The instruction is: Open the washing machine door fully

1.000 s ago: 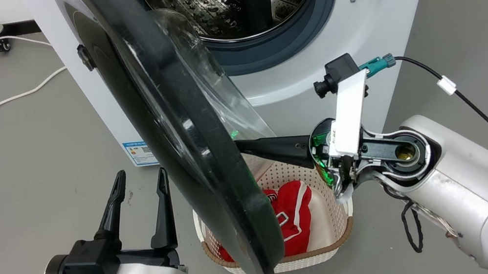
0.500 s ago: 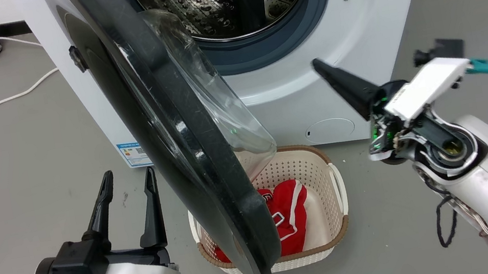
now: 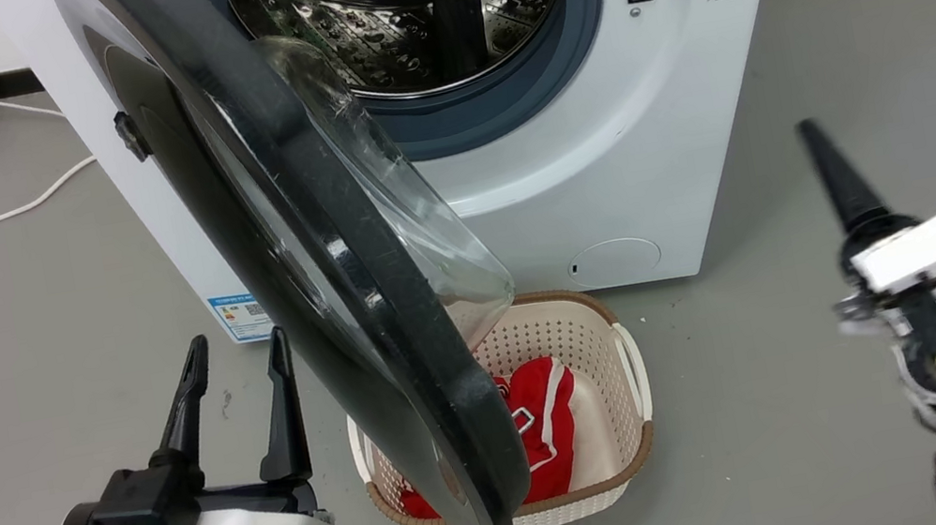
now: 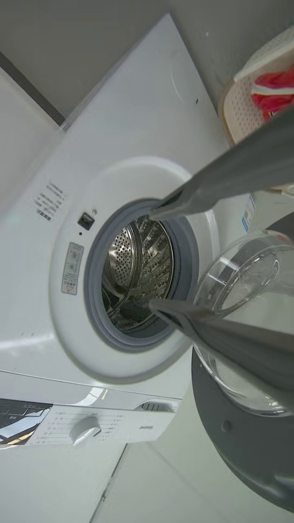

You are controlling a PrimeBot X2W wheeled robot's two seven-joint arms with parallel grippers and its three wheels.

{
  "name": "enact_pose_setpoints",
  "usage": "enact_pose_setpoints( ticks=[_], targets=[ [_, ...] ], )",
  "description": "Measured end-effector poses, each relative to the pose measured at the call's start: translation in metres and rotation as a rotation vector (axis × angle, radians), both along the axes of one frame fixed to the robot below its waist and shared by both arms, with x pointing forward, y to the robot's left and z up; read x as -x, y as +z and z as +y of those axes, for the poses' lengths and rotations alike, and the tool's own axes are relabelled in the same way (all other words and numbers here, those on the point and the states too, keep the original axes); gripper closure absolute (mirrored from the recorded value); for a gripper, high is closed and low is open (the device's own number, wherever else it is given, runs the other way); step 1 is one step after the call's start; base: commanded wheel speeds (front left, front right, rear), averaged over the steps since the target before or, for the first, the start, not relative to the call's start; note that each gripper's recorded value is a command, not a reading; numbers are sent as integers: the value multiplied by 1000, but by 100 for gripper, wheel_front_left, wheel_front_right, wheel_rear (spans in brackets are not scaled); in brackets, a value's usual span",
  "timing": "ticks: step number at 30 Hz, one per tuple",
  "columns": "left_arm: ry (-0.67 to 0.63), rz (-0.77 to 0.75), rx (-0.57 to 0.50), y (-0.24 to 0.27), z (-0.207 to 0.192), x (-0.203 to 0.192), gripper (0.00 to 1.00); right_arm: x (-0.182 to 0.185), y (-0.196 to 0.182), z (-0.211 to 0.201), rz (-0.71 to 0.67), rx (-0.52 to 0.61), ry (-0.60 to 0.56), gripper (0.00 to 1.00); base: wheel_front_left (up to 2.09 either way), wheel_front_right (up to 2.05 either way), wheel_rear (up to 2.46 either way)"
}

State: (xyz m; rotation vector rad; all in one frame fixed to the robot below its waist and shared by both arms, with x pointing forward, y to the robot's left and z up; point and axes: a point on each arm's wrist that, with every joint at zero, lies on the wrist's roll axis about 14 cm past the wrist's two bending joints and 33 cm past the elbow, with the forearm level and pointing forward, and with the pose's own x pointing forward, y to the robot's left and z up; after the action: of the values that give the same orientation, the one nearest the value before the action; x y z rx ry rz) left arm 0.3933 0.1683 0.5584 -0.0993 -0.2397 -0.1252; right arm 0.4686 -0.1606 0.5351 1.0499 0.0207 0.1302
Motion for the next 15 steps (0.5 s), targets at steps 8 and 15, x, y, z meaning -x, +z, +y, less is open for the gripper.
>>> enact_pose_setpoints(
  ticks=[8,15],
  targets=[
    [2,4,-2,-2,0,1,0,18,21,-45,-159,374,-196,0,0,0,0],
    [7,4,-12,-2,2,0,0,45,52,-30,-322,848,-243,0,0,0,0]
  ],
)
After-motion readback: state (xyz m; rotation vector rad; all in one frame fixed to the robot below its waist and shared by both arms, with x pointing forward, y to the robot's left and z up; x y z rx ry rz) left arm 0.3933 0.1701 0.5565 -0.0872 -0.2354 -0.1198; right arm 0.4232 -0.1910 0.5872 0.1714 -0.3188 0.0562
